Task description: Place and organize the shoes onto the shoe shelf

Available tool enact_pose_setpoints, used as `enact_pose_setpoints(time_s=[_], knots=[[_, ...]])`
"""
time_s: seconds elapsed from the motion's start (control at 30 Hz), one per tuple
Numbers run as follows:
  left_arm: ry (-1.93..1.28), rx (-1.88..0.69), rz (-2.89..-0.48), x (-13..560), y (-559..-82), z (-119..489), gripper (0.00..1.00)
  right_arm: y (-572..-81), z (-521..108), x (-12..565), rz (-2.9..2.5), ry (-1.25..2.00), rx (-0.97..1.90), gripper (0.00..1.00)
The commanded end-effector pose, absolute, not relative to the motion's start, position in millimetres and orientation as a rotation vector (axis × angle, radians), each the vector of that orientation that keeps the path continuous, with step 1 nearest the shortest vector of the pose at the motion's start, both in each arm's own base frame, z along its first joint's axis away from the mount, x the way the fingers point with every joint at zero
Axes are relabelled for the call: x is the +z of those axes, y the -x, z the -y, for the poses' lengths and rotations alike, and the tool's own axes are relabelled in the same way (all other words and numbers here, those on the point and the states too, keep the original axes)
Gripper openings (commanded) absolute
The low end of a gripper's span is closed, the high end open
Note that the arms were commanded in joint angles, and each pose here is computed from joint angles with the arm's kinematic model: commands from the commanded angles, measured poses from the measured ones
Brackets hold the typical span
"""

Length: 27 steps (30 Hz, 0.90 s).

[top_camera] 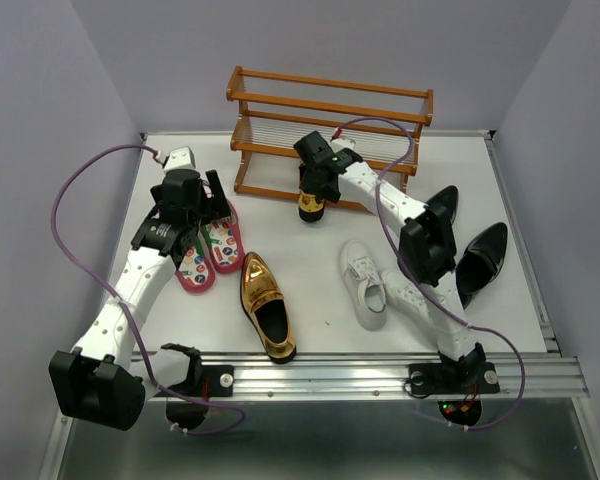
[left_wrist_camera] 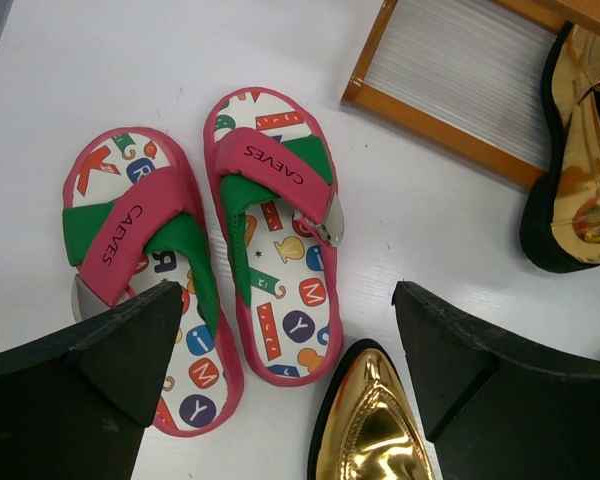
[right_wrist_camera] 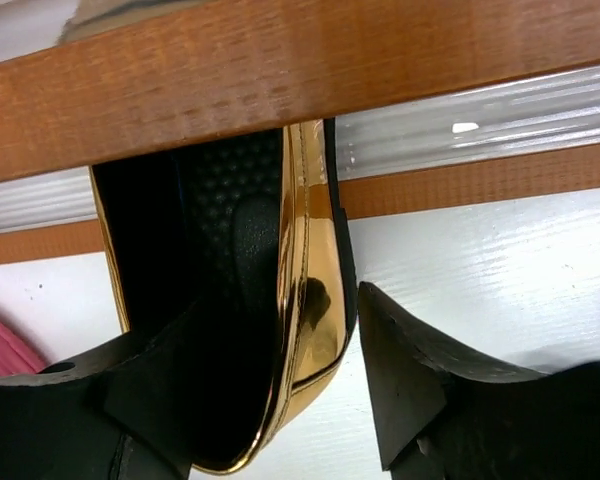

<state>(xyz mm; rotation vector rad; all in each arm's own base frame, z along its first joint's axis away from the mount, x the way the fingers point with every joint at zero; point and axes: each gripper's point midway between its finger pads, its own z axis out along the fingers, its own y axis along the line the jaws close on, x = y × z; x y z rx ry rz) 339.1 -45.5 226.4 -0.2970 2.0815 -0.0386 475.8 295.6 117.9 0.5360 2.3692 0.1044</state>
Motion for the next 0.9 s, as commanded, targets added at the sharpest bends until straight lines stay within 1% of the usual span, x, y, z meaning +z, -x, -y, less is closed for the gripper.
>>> enact_pose_setpoints(time_s=[0.0, 0.17, 0.23, 0.27, 0.3, 0.47, 0.5, 0.53, 0.57, 0.63, 0.7, 0.77, 0.8, 0.83, 0.87], knots=[[0.284, -0.033, -2.059, 229, -337, 45, 0.99, -477, -307, 164, -2.286, -0.485, 0.255, 0.63], [0.280, -0.044, -2.072, 223, -337, 47, 0.99, -463, -304, 181, -2.289, -0.429, 0.301, 0.64], [0.266, -0.045, -2.090, 219, -337, 48, 0.99, -456, -301, 189, -2.286, -0.392, 0.322, 0.66], [0.264, -0.043, -2.098, 217, -336, 48, 0.99, -452, -300, 192, -2.286, -0.384, 0.327, 0.74], [0.267, -0.040, -2.105, 215, -336, 48, 0.99, -451, -299, 198, -2.271, -0.379, 0.338, 0.80], [0.275, -0.078, -2.153, 205, -326, 55, 0.99, -435, -290, 221, -2.254, -0.324, 0.372, 0.82], [0.294, -0.089, -2.162, 205, -321, 56, 0.99, -429, -286, 217, -2.269, -0.298, 0.355, 0.82], [0.299, -0.099, -2.170, 202, -317, 59, 0.99, -422, -283, 231, -2.252, -0.278, 0.385, 0.82], [0.290, -0.124, -2.176, 202, -309, 66, 0.98, -417, -280, 232, -2.251, -0.252, 0.382, 0.82], [0.311, -0.192, -2.196, 194, -299, 81, 0.97, -401, -267, 237, -2.242, -0.234, 0.383, 0.86], [0.290, -0.249, -2.222, 190, -282, 102, 0.96, -389, -258, 236, -2.237, -0.214, 0.378, 0.86], [0.347, -0.254, -2.268, 178, -265, 112, 0.96, -374, -246, 239, -2.222, -0.204, 0.379, 0.86], [0.318, -0.274, -2.295, 175, -254, 126, 0.96, -370, -242, 240, -2.217, -0.200, 0.379, 0.92], [0.330, -0.275, -2.310, 172, -247, 130, 0.95, -364, -237, 233, -2.232, -0.197, 0.364, 0.92], [0.396, -0.266, -2.342, 166, -236, 130, 0.95, -358, -231, 243, -2.207, -0.195, 0.372, 0.92]])
